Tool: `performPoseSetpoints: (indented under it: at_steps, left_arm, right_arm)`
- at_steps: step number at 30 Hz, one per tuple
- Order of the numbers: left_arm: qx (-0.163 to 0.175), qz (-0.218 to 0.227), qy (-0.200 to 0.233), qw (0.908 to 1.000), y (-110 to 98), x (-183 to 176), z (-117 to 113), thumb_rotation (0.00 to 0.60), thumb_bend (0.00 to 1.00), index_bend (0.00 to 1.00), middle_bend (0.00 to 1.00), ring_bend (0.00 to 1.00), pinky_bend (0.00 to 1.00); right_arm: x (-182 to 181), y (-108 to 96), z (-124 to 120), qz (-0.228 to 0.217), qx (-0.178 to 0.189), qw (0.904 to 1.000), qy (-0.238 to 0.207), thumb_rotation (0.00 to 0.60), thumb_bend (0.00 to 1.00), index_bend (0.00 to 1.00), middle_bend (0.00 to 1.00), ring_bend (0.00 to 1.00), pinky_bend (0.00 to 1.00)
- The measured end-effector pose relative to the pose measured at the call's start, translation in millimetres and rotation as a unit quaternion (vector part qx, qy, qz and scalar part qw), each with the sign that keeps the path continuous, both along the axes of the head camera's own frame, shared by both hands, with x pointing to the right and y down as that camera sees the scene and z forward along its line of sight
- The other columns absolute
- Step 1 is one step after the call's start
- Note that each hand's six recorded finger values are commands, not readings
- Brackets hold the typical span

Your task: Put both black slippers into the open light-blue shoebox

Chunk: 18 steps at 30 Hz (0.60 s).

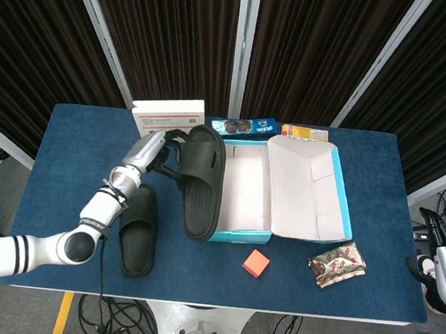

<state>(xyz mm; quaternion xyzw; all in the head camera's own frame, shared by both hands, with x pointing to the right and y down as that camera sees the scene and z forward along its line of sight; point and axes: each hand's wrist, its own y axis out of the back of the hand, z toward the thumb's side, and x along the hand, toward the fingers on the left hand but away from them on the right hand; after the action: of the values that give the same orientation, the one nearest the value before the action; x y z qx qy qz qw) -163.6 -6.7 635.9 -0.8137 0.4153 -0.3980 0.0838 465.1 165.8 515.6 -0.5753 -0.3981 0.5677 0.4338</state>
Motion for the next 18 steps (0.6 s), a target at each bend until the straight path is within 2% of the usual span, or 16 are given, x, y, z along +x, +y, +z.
performPoseSetpoints:
  at_steps: [6,13,18]
  left_arm:
    - [-0.004,-0.009,0.051,0.9987,-14,33,29,0.6,0.0,0.5,0.61,0.84,0.75]
    - [-0.003,-0.015,0.076,0.997,-24,70,54,0.6,0.0,0.5,0.61,0.84,0.73]
    - [-0.005,-0.019,0.08,0.9966,-25,84,70,0.6,0.0,0.5,0.61,0.84,0.7]
  right_arm:
    - [-4,-2,-5,-0.002,0.0,1.0,0.005,0.6,0.13,0.05,0.14,0.0,0.09]
    - [-6,-2,-9,-0.001,-0.001,0.9999,0.013,0.6,0.13,0.05,0.14,0.0,0.09]
    - [-6,-2,-7,0.003,-0.005,0.9999,0.016,0.6,0.13,0.05,0.14,0.0,0.09]
